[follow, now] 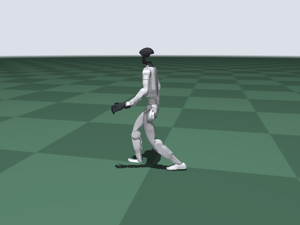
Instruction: Walk
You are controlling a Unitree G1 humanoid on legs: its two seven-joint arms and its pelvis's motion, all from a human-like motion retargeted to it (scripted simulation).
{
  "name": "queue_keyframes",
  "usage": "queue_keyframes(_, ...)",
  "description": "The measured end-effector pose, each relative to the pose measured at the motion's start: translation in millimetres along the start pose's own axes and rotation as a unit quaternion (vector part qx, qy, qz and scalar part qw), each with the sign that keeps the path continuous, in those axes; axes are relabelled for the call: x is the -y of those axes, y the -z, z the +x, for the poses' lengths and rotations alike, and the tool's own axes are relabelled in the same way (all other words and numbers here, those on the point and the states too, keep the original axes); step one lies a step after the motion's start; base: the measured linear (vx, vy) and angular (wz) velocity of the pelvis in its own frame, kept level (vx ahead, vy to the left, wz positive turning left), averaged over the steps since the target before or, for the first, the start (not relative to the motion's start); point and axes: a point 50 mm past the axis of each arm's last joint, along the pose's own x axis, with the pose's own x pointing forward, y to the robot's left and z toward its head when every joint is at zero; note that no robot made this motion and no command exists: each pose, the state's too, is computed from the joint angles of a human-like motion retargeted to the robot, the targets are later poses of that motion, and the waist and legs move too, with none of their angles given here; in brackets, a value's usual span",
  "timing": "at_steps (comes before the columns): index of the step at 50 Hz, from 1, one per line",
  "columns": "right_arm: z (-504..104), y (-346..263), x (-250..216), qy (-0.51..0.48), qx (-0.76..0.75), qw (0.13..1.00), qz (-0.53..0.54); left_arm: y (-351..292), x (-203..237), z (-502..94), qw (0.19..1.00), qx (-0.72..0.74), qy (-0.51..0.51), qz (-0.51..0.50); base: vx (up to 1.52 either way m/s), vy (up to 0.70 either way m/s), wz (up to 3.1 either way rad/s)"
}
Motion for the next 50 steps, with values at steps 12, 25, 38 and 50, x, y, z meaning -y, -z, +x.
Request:
queue_keyframes(12,10,-33,19,0.052,0.041,0.996,0.060,44,54,-56,0.985,-0.116,0.131,-0.002,-0.03,-0.06,-0.17)
queue_keyframes(25,11,-130,116,0.205,0.229,0.946,0.100,85,98,-141,0.932,-0.228,0.282,0.004,-0.03,0.00,-0.25)
queue_keyframes(38,-19,-186,181,0.297,0.355,0.881,0.100,105,116,-204,0.887,-0.335,0.316,-0.028,0.00,0.01,-0.12)
queue_keyframes(50,-2,-167,133,0.215,0.307,0.921,0.108,112,114,-204,0.881,-0.364,0.303,-0.019,0.04,0.03,-0.20)
